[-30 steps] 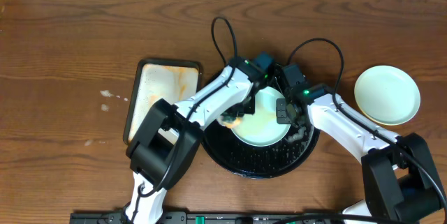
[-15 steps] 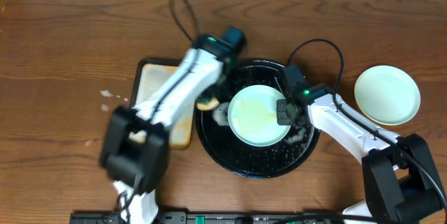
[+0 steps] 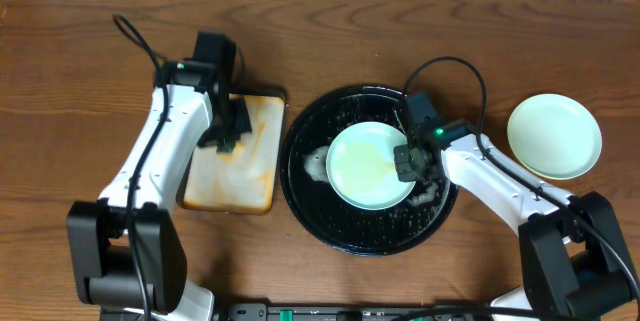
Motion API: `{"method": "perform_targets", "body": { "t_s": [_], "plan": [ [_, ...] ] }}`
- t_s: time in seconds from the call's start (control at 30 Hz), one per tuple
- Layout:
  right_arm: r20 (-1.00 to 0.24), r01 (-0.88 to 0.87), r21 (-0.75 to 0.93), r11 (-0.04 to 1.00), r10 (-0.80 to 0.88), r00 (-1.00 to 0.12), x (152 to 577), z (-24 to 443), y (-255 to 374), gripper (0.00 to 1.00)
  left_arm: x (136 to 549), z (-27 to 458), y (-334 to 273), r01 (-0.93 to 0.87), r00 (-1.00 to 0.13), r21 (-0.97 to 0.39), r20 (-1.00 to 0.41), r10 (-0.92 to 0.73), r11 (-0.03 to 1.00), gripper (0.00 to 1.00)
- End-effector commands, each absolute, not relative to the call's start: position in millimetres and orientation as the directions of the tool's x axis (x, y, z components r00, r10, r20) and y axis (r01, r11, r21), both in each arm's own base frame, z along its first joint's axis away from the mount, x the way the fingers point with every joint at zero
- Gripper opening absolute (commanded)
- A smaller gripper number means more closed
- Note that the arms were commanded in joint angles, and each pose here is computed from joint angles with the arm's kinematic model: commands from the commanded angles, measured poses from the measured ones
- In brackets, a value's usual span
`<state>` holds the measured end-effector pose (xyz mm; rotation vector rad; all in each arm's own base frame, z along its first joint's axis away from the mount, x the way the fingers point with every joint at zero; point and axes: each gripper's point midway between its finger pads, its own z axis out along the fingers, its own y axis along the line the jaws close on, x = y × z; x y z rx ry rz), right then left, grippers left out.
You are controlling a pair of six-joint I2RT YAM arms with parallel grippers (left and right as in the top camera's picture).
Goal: Clean dirty plates on tray and stack at the side
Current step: 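Return the sponge to the white sponge tray with the left gripper, then lift the smaller light-blue plate off the black tray with the right gripper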
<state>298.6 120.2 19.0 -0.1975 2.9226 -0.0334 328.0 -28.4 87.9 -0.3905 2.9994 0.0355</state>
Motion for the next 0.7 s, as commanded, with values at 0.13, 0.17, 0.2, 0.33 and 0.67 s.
{"method": "perform_targets", "body": {
  "t_s": [0.13,0.17,0.2,0.33,0.67],
  "plan": [
    [-0.243,-0.091,0.066,0.994,-0.073,-0.967,318.4,28.9,109.3,0.23,318.4,53.4,-28.2,-0.167,-0.981,-0.024,-0.101,-0.168,0.986,0.29],
    [-0.244,-0.083,0.084,0.993,-0.06,-0.968,319.7,28.4,108.2,0.23,318.4,52.0,-28.3,-0.167,-0.98,-0.025,-0.103,-0.169,0.986,0.42],
    [-0.243,-0.077,0.102,0.992,-0.05,-0.969,320.5,27.4,108.0,0.23,318.0,50.9,-28.2,-0.167,-0.98,-0.025,-0.103,-0.168,0.986,0.51],
    [-0.249,-0.177,0.257,0.95,-0.112,-0.962,317.2,25.6,133.0,0.22,316.5,49.7,-28.1,-0.167,-0.981,-0.023,-0.098,-0.168,0.986,0.61],
    [-0.213,-0.113,0.199,0.973,-0.07,-0.975,315.1,8.8,120.2,0.15,315.9,49.7,-28.1,-0.167,-0.981,-0.023,-0.096,-0.168,0.986,0.79]
  ]
}}
